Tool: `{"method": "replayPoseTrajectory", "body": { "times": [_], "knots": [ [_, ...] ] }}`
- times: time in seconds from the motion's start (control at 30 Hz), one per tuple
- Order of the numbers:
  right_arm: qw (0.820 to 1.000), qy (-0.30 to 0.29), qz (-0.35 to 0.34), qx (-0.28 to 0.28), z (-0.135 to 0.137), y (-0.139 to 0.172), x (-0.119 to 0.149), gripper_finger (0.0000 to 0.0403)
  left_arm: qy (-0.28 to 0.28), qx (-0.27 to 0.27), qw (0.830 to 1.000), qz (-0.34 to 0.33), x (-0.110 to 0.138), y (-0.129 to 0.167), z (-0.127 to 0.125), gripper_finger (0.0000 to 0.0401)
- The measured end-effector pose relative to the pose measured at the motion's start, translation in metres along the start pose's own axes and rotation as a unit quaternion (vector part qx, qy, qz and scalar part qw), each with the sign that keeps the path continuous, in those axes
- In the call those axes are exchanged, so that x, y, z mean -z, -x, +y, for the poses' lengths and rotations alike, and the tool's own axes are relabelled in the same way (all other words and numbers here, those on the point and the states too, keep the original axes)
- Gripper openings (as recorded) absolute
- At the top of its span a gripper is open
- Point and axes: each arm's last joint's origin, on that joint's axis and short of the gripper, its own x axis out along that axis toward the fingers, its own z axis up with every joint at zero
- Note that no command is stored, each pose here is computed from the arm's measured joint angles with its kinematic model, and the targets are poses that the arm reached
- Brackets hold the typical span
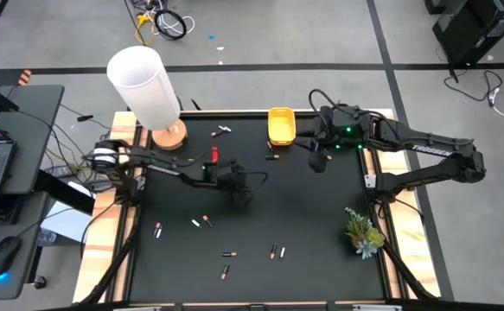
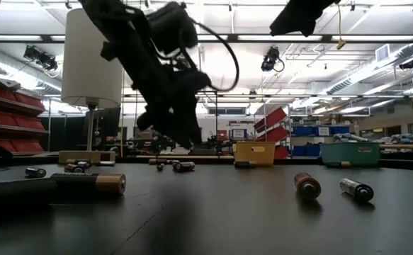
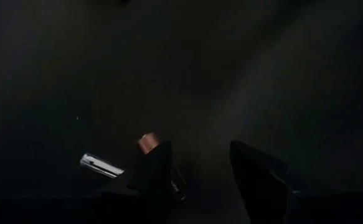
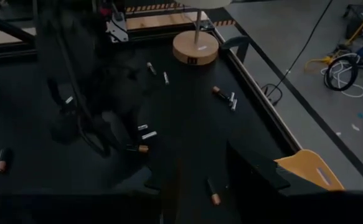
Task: Sort batteries
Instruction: Put the black battery into the yellow bin
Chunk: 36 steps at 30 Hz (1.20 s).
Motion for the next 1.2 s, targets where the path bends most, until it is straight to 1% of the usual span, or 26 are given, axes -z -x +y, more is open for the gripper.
{"method": "replayPoseTrajectory", "body": {
  "times": [0.07, 0.2, 0.4, 0.57, 0.77, 0.9, 1.07, 1.2],
  "knots": [
    [1.000, 0.000, 0.001, 0.000, 0.000, 0.000, 0.000, 0.0133, 0.001, -0.011, 1.000, 0.002, 0.002, -0.006, 0.000, 0.0176],
    [1.000, -0.004, -0.004, -0.001, 0.000, 0.003, 0.000, 0.0133, -0.004, -0.035, 0.999, -0.011, 0.003, -0.008, 0.002, 0.0176],
    [1.000, -0.013, -0.014, -0.002, 0.000, 0.008, -0.001, 0.0133, -0.011, -0.034, 0.999, -0.013, 0.009, -0.010, 0.005, 0.0176],
    [1.000, -0.014, -0.018, -0.002, 0.000, 0.011, -0.002, 0.0133, -0.016, -0.043, 0.999, -0.002, 0.017, -0.014, 0.010, 0.0176],
    [1.000, -0.015, -0.020, -0.003, 0.000, 0.011, -0.002, 0.0133, -0.040, -0.034, 0.999, -0.003, 0.022, -0.018, 0.012, 0.0176],
    [1.000, -0.015, -0.020, -0.003, 0.000, 0.011, -0.002, 0.0133, -0.046, -0.035, 0.998, 0.004, 0.026, -0.024, 0.013, 0.0175],
    [1.000, -0.016, -0.021, -0.005, 0.000, 0.012, -0.002, 0.0133, -0.059, -0.039, 0.997, 0.007, 0.027, -0.030, 0.012, 0.0159],
    [1.000, -0.018, -0.021, -0.007, 0.001, 0.012, -0.002, 0.0133, -0.065, -0.044, 0.997, 0.009, 0.028, -0.030, 0.013, 0.0130]
  ]
}}
